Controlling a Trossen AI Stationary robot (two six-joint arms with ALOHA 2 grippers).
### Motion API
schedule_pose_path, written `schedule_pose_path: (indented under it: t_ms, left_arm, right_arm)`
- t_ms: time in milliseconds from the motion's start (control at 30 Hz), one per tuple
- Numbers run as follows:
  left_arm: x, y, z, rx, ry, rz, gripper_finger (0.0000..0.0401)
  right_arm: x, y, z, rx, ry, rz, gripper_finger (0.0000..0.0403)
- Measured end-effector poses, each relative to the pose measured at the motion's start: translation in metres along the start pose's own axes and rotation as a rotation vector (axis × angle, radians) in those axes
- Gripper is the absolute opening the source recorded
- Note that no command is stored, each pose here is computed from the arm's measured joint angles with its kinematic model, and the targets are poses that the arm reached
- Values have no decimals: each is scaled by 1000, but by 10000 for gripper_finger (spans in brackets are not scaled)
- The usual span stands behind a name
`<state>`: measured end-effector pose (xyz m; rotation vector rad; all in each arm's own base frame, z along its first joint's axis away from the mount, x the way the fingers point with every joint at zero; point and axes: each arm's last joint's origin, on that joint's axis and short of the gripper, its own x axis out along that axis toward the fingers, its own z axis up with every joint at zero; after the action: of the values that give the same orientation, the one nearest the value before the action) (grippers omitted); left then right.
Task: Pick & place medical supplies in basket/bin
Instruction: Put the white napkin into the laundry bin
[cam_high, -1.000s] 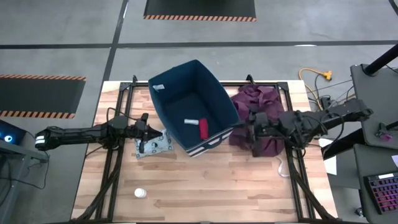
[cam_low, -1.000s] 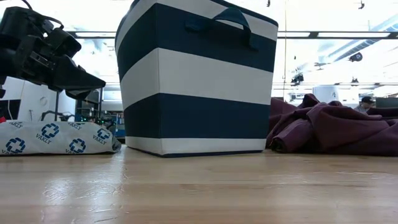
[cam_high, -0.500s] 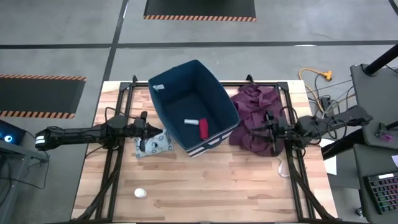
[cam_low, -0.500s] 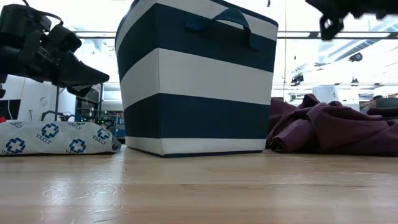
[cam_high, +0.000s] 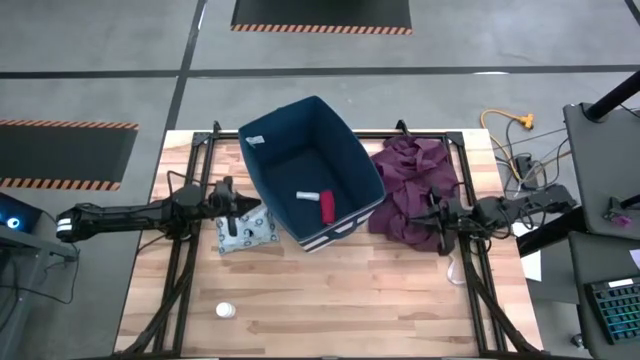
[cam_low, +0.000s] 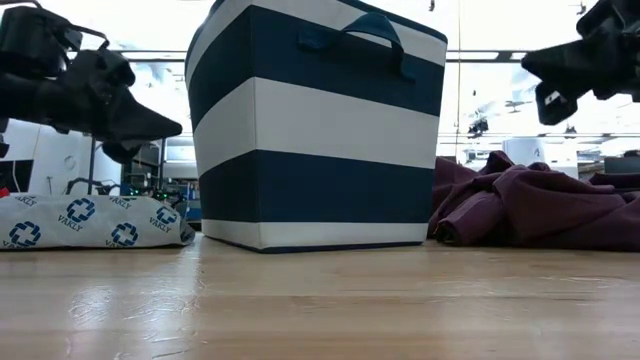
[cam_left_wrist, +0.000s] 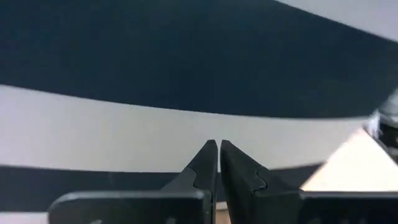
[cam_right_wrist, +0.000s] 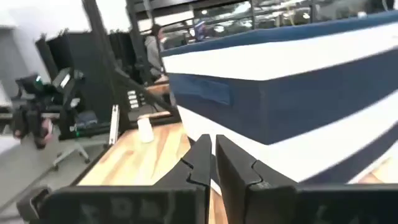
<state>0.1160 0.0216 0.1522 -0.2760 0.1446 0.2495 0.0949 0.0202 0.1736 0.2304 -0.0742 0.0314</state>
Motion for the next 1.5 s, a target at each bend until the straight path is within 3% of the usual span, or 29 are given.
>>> schedule_pose_path:
  t_ms: [233, 433, 533, 600, 733, 933, 1133, 1267, 1500]
  left_arm:
    - [-1, -3, 12, -193, -73, -11, 21]
    - [-1, -6, 18, -201, -63, -72, 105]
    - [-3, -12, 28, -235, -53, -176, 153]
    - [-5, -17, 38, -262, -28, -241, 172]
    - [-11, -21, 53, -344, 167, -185, 177]
    - [-17, -29, 81, -304, 417, -78, 163]
    - [-4, -41, 99, -151, 570, -115, 161]
    - [11, -48, 93, -61, 656, -155, 161]
    - [32, -56, 69, -33, 832, -152, 161]
  right_arm:
    - [0, -1, -2, 5, 18, -31, 9]
    - [1, -1, -4, -177, 42, -32, 8]
    - [1, -1, -4, -210, 41, -31, 8]
    - [1, -1, -4, -197, 43, -31, 8]
    - [1, -1, -4, -173, 43, -32, 8]
    - [1, -1, -4, -174, 43, -32, 8]
    - [1, -1, -4, -174, 44, -32, 8]
    - [1, -1, -4, -173, 43, -32, 8]
    - [1, -1, -4, -174, 44, -32, 8]
